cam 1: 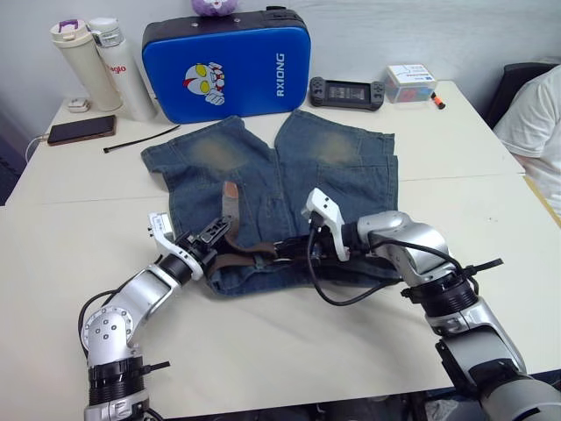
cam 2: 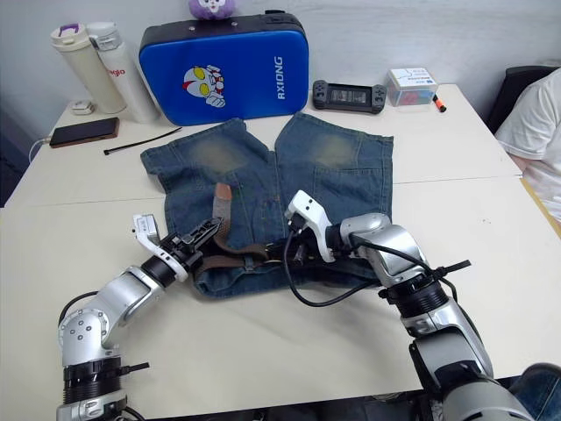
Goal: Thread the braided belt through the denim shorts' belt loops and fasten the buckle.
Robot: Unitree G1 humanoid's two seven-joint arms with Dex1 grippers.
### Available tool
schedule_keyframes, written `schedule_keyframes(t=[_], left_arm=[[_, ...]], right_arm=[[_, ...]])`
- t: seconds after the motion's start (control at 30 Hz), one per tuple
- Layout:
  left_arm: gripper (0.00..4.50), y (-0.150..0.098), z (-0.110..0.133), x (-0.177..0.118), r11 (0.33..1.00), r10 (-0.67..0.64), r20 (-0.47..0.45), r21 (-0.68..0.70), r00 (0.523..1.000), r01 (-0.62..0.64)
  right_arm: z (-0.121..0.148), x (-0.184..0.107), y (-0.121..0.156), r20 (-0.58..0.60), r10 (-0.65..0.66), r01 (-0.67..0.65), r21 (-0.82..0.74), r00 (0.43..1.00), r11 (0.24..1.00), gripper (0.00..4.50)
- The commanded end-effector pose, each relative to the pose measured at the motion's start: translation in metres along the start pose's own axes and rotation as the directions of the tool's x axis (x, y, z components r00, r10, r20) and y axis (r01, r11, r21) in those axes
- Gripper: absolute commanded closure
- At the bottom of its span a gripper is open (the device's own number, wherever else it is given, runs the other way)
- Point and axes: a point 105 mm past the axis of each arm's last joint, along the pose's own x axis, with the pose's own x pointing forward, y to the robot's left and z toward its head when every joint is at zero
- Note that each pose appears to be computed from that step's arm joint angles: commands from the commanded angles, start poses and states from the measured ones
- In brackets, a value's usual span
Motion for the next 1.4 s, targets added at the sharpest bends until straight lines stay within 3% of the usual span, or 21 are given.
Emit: schedule_keyframes(t=[0.03,0.13,0.23,0.47,0.8,1.03,1.2,1.4], left_arm=[[4.5,-0.007,-0.003,-0.001,0.999,-0.032,0.001,0.019,0.999,0.032],[4.5,-0.007,-0.003,0.0,0.999,-0.039,0.012,0.017,0.999,0.039],[4.5,-0.009,-0.004,0.001,0.998,-0.055,0.033,0.016,0.998,0.054],[4.5,-0.013,-0.007,-0.004,0.997,-0.075,0.106,0.007,0.992,0.075],[4.5,-0.057,0.002,0.006,0.976,-0.216,0.108,0.06,0.97,0.21],[4.5,-0.068,0.003,0.033,0.957,-0.261,-0.075,0.106,0.962,0.268],[4.5,-0.079,0.006,0.069,0.938,-0.292,-0.219,0.125,0.931,0.324],[4.5,-0.101,-0.009,0.106,0.906,-0.336,-0.359,0.129,0.871,0.402]], right_arm=[[-0.001,0.009,0.004,-0.044,0.043,-0.045,-0.036,0.998,0.998,4.46],[-0.009,0.015,0.002,-0.127,0.06,-0.066,-0.043,0.99,0.997,4.46],[-0.025,0.018,-0.009,-0.288,0.028,-0.043,-0.048,0.957,0.998,4.46],[-0.038,0.015,-0.013,-0.427,0.061,-0.069,-0.003,0.902,0.998,4.46],[-0.063,0.027,-0.016,-0.545,0.022,-0.073,-0.072,0.838,0.995,4.46],[-0.08,0.033,-0.014,-0.573,-0.01,-0.082,-0.134,0.819,0.988,4.46],[-0.088,0.028,-0.015,-0.588,-0.074,-0.086,-0.24,0.805,0.967,4.46],[-0.097,0.028,-0.011,-0.598,-0.124,-0.073,-0.294,0.792,0.953,4.46]])
